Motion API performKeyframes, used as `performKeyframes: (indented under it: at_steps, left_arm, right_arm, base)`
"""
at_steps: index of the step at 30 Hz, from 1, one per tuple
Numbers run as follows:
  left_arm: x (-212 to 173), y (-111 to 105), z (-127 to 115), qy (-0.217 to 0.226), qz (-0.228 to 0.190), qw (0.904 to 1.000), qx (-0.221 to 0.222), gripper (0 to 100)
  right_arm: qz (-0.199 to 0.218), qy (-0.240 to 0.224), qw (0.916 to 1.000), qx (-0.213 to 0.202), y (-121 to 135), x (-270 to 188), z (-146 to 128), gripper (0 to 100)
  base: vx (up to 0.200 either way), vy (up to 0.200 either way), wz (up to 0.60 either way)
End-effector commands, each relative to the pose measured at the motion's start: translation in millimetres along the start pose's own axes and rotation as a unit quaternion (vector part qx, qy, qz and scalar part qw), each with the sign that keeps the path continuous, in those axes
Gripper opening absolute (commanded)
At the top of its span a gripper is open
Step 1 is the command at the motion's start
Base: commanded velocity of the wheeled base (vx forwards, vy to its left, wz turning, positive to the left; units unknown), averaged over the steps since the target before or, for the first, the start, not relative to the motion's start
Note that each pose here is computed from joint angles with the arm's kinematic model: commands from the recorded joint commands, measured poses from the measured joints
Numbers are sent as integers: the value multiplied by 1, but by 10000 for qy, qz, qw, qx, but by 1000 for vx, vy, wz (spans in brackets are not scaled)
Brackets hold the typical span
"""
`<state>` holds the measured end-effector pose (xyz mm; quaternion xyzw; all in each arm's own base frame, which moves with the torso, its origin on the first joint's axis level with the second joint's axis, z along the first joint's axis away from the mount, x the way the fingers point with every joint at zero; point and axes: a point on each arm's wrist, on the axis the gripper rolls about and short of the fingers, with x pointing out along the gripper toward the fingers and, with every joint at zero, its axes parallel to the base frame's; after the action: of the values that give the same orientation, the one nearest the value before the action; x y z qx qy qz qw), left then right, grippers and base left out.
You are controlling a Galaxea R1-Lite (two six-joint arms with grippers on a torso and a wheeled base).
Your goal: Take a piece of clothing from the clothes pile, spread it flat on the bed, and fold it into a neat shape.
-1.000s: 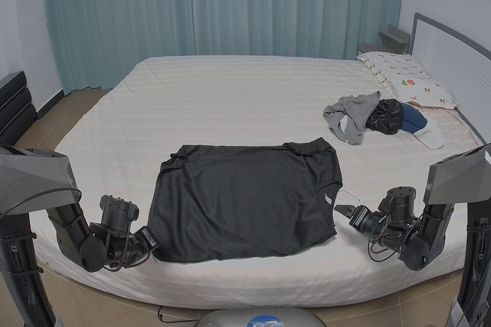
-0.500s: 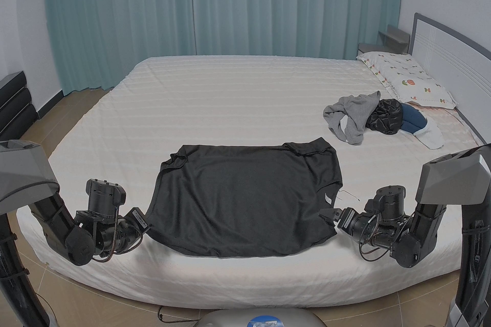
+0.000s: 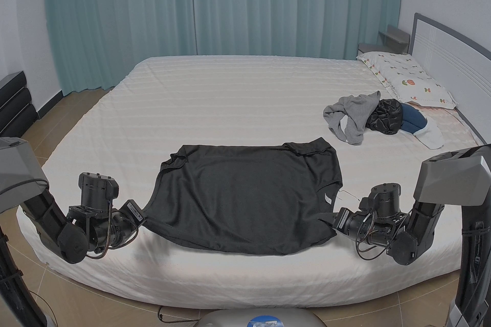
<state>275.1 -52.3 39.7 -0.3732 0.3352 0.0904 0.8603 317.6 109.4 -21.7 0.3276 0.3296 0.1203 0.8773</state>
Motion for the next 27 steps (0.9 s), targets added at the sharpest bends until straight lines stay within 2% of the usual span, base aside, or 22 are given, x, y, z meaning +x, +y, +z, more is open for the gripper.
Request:
performKeyframes:
  at_steps: [1,18,23,27]
  left_arm:
    - [-3,-2,2,-40,-48,10000,-6,0]
    - [-26,-13,12,-324,-389,9987,-27,0]
    - [-30,-15,14,-384,-468,9981,-55,0]
    - [-29,-19,18,-430,-559,9970,-324,0]
  right_arm:
    - [25,-33,10000,-1,2,-2,2,0]
    - [276,-596,9978,-82,19,-37,33,0]
    - [367,-850,9957,-87,22,-34,49,0]
    - [416,-1114,9929,-69,23,-18,72,0]
  base:
    - [0,0,0]
    - [0,0,0]
    - [0,0,0]
    - [0,0,0]
